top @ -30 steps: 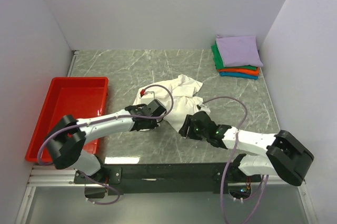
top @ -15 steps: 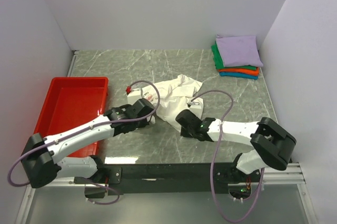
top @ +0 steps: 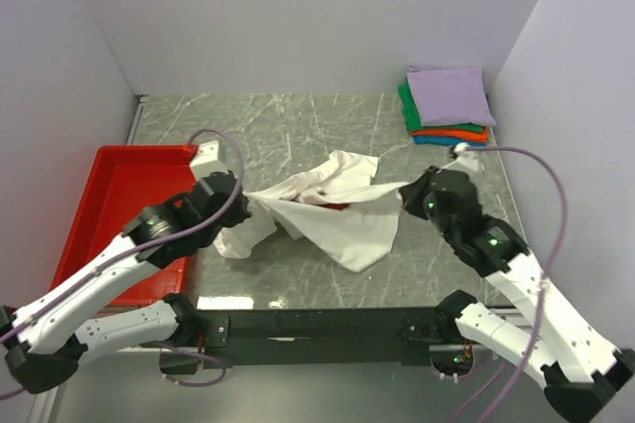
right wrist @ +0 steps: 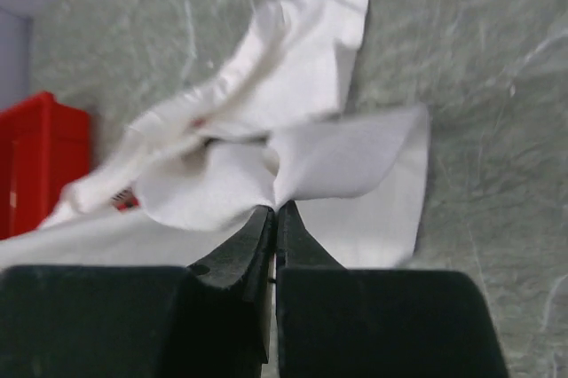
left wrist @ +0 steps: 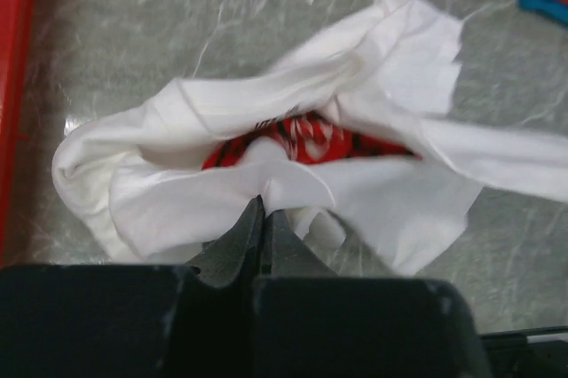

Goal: Fold and stack the t-shirts
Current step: Flatten the tshirt out

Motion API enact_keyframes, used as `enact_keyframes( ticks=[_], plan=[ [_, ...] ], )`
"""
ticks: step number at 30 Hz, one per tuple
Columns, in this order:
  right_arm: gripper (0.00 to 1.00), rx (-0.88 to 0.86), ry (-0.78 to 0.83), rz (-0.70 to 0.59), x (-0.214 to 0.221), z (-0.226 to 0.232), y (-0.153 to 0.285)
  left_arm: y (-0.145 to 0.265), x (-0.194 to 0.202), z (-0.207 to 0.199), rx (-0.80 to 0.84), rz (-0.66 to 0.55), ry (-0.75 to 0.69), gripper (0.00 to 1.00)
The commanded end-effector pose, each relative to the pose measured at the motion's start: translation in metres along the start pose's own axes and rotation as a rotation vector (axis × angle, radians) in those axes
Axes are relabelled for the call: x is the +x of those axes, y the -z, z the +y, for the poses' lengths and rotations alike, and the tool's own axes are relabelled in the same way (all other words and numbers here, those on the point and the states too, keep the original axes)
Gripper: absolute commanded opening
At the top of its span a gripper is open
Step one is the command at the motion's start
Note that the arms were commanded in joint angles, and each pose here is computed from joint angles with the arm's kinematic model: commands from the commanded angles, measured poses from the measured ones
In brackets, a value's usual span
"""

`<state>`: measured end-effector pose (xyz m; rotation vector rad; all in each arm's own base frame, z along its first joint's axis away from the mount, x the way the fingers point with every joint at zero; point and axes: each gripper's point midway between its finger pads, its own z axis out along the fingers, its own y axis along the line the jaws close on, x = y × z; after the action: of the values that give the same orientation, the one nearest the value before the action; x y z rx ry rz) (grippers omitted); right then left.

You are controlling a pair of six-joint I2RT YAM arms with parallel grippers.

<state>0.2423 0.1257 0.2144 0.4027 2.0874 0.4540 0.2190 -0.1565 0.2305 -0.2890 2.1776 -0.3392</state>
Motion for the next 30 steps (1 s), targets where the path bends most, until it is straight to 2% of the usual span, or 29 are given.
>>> enact_keyframes(
  ticks=[1, 5, 7, 11, 16, 22, 23, 26, 28, 29, 30],
  plan=[
    [0.00, 0.003, 0.034, -0.101, -0.047, 0.000, 0.037, 0.037, -0.058, -0.001, 0.051, -0.169, 0.010, 0.00],
    [0.00, -0.037, -0.003, -0.229, -0.104, 0.017, 0.078, 0.078, -0.098, -0.014, 0.189, -0.275, 0.010, 0.00],
    [0.00, -0.051, -0.011, -0.262, -0.119, 0.023, 0.090, 0.092, -0.108, -0.015, 0.240, -0.315, 0.016, 0.00],
    [0.00, -0.079, -0.026, -0.279, -0.134, 0.035, 0.096, 0.103, -0.109, -0.018, 0.294, -0.318, 0.022, 0.00],
    [0.00, -0.022, 0.008, -0.244, -0.139, 0.038, 0.054, 0.094, -0.111, -0.023, 0.280, -0.333, 0.018, 0.00],
    [0.00, 0.097, -0.046, -0.240, -0.179, 0.001, 0.001, 0.085, -0.117, -0.047, 0.315, -0.327, -0.038, 0.01],
    [0.00, 0.156, -0.060, -0.224, -0.184, -0.017, -0.014, 0.085, -0.117, -0.052, 0.333, -0.327, -0.058, 0.01],
    [0.00, 0.244, -0.081, -0.185, -0.189, -0.047, -0.044, 0.067, -0.092, -0.070, 0.386, -0.235, -0.154, 0.06],
    [0.08, 0.250, -0.100, -0.117, -0.177, -0.060, -0.072, 0.039, -0.065, -0.075, 0.352, -0.141, -0.203, 0.13],
    [0.22, 0.223, -0.108, -0.088, -0.172, -0.057, -0.082, 0.030, -0.057, -0.075, 0.326, -0.107, -0.188, 0.15],
    [0.30, 0.218, -0.111, -0.064, -0.167, -0.058, -0.089, 0.012, -0.045, -0.074, 0.282, -0.066, -0.195, 0.20]
  ],
)
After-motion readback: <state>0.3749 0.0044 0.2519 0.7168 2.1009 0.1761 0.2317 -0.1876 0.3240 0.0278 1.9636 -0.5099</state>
